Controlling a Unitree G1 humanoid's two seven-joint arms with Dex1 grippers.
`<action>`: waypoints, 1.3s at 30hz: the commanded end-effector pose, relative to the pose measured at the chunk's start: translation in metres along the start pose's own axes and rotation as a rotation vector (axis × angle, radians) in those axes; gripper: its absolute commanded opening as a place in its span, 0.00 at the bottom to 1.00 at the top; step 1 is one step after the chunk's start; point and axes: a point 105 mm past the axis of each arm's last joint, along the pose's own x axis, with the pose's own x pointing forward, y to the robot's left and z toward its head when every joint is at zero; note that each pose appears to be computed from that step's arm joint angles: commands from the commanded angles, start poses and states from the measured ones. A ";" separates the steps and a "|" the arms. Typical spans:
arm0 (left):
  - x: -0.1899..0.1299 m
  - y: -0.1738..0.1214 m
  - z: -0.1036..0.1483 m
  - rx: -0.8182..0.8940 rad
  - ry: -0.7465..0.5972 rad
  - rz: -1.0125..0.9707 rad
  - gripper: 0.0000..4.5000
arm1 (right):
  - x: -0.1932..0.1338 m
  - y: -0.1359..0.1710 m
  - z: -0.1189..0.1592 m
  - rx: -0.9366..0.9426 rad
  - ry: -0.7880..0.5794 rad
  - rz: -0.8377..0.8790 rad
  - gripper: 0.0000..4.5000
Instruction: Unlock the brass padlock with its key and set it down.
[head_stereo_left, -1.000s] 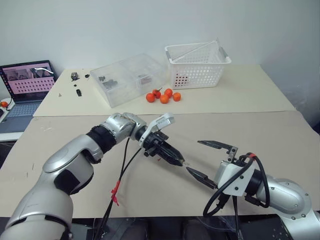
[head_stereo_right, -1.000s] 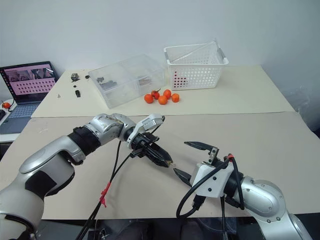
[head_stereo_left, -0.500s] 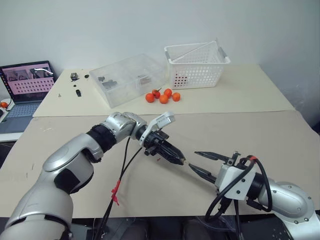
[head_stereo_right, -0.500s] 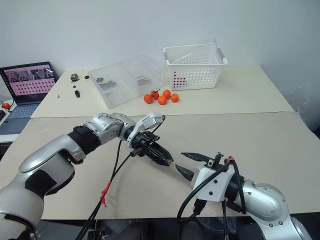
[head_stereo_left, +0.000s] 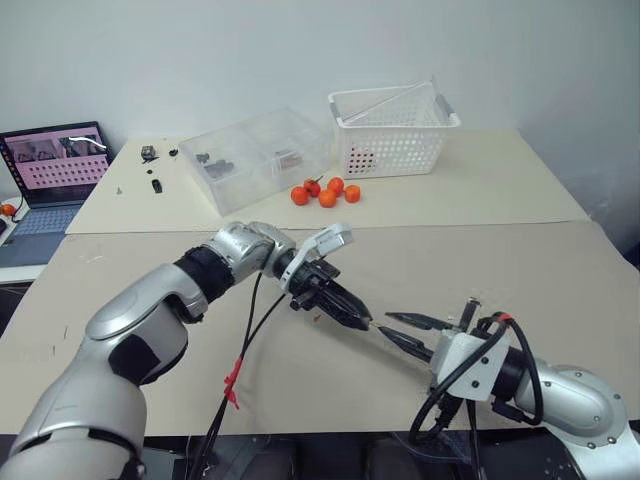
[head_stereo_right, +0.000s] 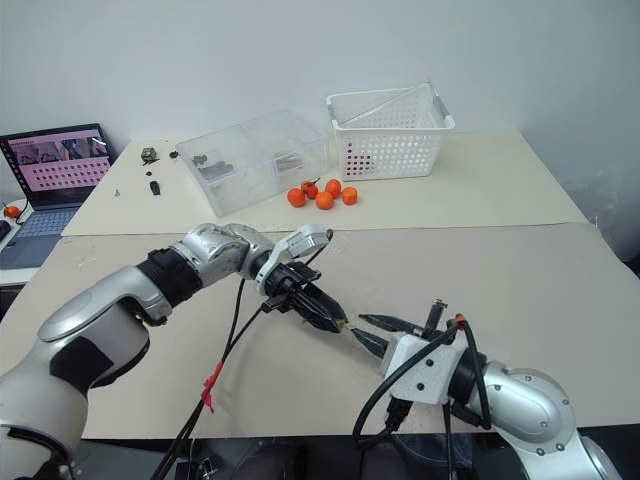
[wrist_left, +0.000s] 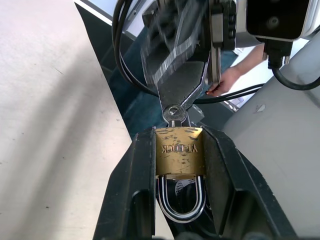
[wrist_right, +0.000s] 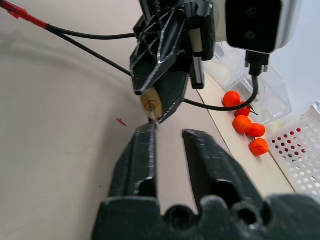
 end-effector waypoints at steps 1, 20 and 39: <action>0.004 -0.005 0.007 0.026 0.006 -0.032 0.19 | -0.003 -0.007 0.012 -0.038 -0.033 -0.044 0.01; 0.008 -0.002 0.004 0.066 0.060 -0.031 0.19 | -0.002 -0.004 0.006 0.311 -0.033 -0.004 0.01; 0.009 -0.004 -0.010 0.087 0.129 -0.040 0.19 | -0.009 0.003 -0.013 0.059 0.134 0.112 0.01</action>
